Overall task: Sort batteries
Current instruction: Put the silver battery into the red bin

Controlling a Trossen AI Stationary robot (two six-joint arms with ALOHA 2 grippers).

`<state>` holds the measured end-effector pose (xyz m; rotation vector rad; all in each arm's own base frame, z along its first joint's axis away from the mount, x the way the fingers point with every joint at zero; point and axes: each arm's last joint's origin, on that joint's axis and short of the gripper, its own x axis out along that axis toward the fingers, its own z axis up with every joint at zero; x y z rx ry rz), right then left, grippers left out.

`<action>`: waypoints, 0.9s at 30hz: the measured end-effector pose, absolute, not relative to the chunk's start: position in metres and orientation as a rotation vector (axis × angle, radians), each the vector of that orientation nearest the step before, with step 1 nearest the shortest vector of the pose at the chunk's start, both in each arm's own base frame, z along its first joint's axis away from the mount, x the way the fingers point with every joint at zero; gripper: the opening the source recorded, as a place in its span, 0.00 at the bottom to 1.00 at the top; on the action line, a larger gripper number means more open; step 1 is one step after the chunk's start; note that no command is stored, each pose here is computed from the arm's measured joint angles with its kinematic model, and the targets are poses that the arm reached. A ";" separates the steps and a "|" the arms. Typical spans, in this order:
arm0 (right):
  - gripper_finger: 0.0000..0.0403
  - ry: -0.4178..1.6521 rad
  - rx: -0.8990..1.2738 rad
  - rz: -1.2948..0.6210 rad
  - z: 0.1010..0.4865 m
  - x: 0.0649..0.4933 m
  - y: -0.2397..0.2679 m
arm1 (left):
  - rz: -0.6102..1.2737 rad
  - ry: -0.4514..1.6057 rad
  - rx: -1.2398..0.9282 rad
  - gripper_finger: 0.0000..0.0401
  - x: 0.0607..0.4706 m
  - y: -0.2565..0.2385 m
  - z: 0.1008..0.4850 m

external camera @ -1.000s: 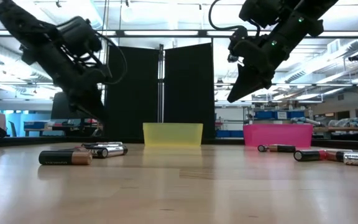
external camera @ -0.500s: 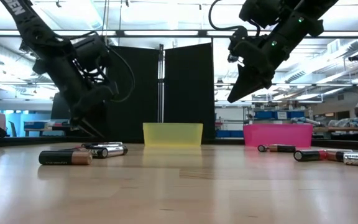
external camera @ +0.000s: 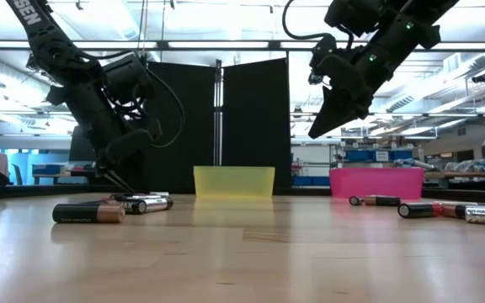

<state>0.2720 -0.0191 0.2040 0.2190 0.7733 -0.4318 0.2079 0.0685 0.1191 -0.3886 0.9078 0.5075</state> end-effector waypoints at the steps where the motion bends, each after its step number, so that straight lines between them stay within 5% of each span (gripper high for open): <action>1: 0.02 0.775 0.219 -0.432 0.204 0.272 -0.019 | 0.502 0.913 -0.376 0.20 0.208 0.069 0.119; 4: 0.02 0.778 0.201 -0.403 0.201 0.271 -0.019 | 0.488 0.922 -0.350 0.12 0.207 0.068 0.119; 11: 0.02 0.680 0.225 -0.306 0.176 0.264 -0.021 | 0.418 0.840 -0.233 0.12 0.215 0.071 0.122; 18: 0.02 0.446 0.245 -0.270 0.165 0.257 -0.024 | 0.354 0.521 -0.204 0.12 0.232 0.074 0.143; 27: 0.07 0.100 0.198 -0.196 0.202 0.270 -0.025 | 0.098 0.055 -0.150 0.12 0.246 0.072 0.188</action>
